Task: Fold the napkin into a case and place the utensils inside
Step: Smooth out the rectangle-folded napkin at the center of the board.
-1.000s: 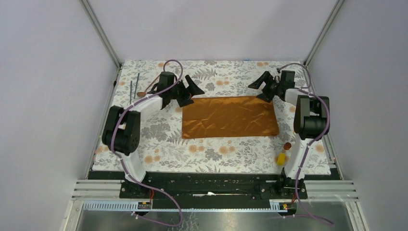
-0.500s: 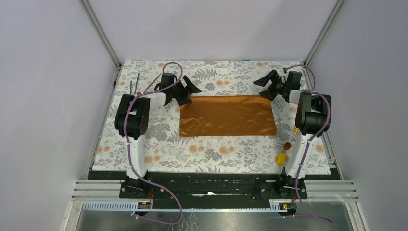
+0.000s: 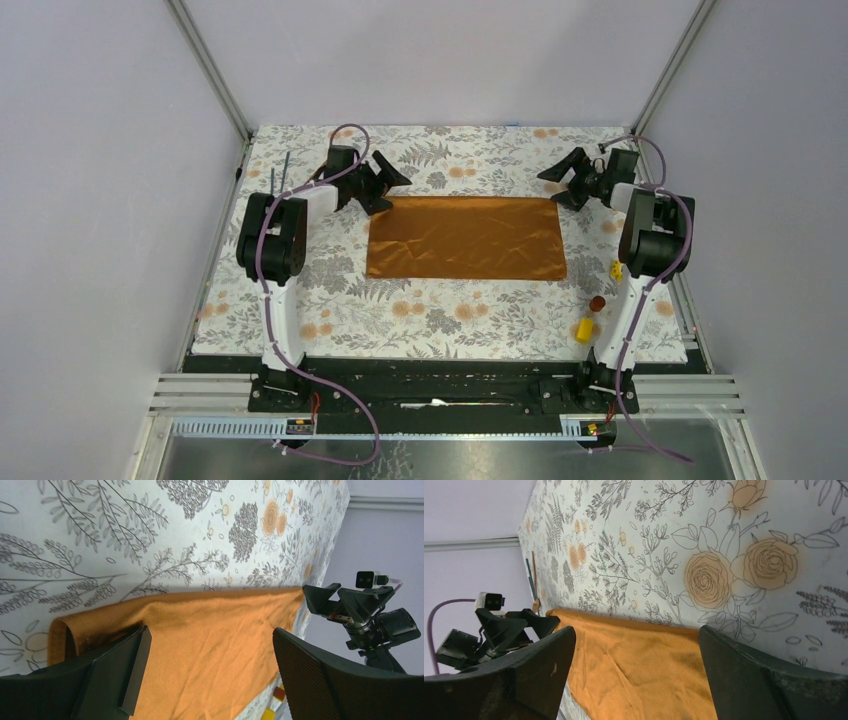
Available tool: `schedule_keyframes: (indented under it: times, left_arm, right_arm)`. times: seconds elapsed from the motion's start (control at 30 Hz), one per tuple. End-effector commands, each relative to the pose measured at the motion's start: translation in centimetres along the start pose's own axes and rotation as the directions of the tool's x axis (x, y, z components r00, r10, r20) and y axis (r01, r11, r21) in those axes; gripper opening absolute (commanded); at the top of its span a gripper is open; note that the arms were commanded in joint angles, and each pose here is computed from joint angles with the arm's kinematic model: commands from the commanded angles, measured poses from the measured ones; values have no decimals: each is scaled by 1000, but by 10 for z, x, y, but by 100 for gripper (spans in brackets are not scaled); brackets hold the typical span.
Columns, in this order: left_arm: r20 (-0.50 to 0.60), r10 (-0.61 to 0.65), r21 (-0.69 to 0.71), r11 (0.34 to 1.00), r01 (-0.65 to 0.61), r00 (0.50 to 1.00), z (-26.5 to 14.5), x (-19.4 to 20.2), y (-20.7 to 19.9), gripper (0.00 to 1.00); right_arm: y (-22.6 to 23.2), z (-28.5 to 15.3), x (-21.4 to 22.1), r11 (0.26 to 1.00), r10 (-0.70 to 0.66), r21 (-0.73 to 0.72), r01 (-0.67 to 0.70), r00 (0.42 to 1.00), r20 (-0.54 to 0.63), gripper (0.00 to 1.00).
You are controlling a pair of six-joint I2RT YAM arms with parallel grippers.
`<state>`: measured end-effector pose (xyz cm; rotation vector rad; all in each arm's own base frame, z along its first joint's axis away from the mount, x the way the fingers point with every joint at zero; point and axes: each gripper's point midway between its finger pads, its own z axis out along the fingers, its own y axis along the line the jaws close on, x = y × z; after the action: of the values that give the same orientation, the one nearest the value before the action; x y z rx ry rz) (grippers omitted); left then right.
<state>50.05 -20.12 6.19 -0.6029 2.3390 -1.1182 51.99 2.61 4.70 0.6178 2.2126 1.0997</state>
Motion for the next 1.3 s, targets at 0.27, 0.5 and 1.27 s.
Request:
schedule_keyframes:
  times: [0.27,0.5,1.27]
  left_arm:
    - [-18,6,-26,1000,-7,1000,-3,-19,-9,98]
    - [23,-11,-89,996,13,1000,0,-31,23,98]
    - [31,162,-112,981,-157,986,-96,-34,-52,99]
  right_arm:
    - [64,-5,32,994,-62,-91,57,997,-52,100]
    - [23,10,35,998,-29,-54,24,996,-89,100]
    - [20,-76,53,755,-183,580,305,948,-260,100]
